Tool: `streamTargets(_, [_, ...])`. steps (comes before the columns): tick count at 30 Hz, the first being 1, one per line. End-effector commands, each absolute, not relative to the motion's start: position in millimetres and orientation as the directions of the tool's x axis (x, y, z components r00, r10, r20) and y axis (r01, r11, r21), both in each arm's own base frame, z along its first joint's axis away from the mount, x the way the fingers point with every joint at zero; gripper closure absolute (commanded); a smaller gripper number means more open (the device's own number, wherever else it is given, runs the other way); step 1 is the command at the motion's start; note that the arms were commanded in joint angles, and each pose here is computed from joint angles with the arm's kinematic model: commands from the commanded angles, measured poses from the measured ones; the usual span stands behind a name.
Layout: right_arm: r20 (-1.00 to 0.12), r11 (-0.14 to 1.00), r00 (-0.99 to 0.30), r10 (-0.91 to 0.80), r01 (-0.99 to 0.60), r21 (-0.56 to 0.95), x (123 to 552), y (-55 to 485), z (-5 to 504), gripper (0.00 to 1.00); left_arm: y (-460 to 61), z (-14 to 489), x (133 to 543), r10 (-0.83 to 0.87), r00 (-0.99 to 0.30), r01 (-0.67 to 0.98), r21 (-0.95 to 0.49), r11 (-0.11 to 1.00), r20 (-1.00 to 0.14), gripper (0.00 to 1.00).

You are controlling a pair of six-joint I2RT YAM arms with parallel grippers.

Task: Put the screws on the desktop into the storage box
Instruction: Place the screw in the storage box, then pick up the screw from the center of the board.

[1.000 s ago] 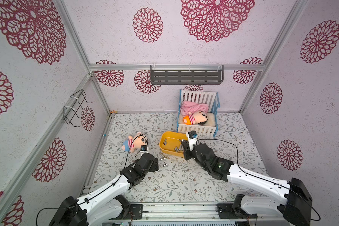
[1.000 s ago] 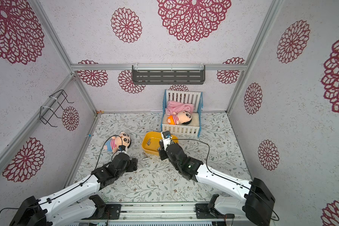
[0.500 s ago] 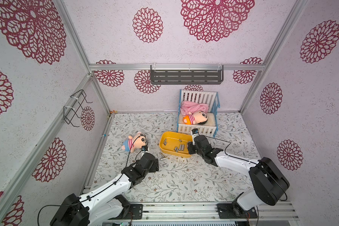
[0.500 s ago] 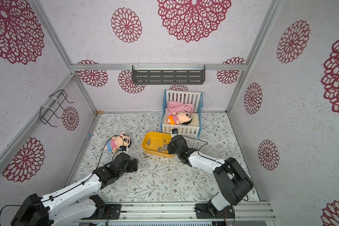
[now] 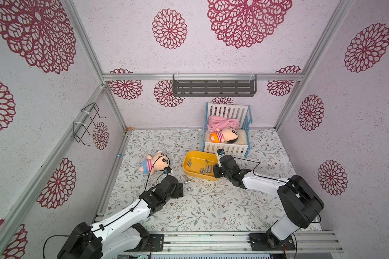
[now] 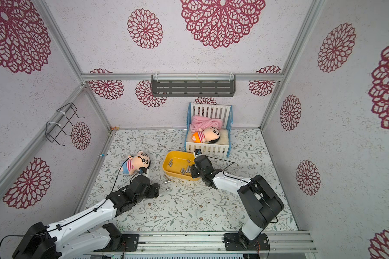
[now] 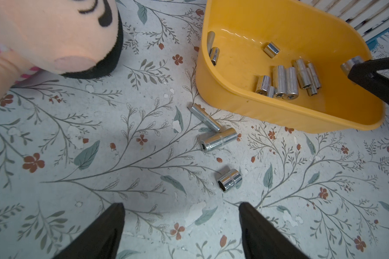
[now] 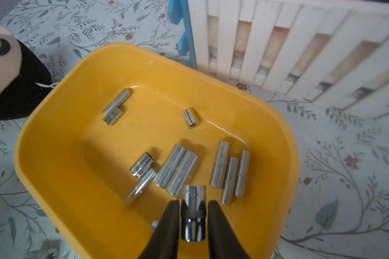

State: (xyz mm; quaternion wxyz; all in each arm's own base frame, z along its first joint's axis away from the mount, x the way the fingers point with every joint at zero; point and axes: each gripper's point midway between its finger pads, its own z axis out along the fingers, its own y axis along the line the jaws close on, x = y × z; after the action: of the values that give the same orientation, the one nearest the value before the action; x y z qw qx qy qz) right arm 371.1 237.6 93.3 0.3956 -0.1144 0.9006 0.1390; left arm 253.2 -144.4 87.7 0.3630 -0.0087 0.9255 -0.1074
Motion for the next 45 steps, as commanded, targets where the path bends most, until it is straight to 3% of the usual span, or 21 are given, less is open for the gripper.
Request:
streamTargets(1, [-0.797, 0.92, -0.602, -0.046, -0.336, 0.201, 376.9, 243.5, 125.0, 0.68, -149.0, 95.4, 253.5, -0.085, -0.714, 0.096, -0.218, 0.971, -0.695, 0.15])
streamTargets(13, [-0.845, 0.886, -0.534, -0.006, -0.395, 0.243, 363.9, 245.9, 150.4, 0.63, -153.9, 96.9, 251.4, -0.073, -0.716, 0.128, -0.233, 0.964, -0.695, 0.14])
streamTargets(27, [-0.936, 0.848, -0.322, 0.144, -0.447, 0.285, 331.3, 224.3, 211.8, 0.62, -154.6, 91.6, 251.0, -0.049, -0.72, 0.137, -0.211, 0.968, -0.692, 0.11])
streamTargets(40, [-0.936, 0.881, -0.298, 0.189, -0.37, 0.296, 333.3, 206.7, 214.7, 0.63, -183.4, 50.8, 265.3, 0.13, -0.805, 0.153, 0.009, 0.988, -0.579, 0.16])
streamTargets(45, [-0.935, 0.879, -0.297, 0.192, -0.372, 0.298, 332.3, 206.4, 216.0, 0.62, -194.7, 40.9, 266.2, 0.17, -0.821, 0.186, 0.026, 0.982, -0.546, 0.18])
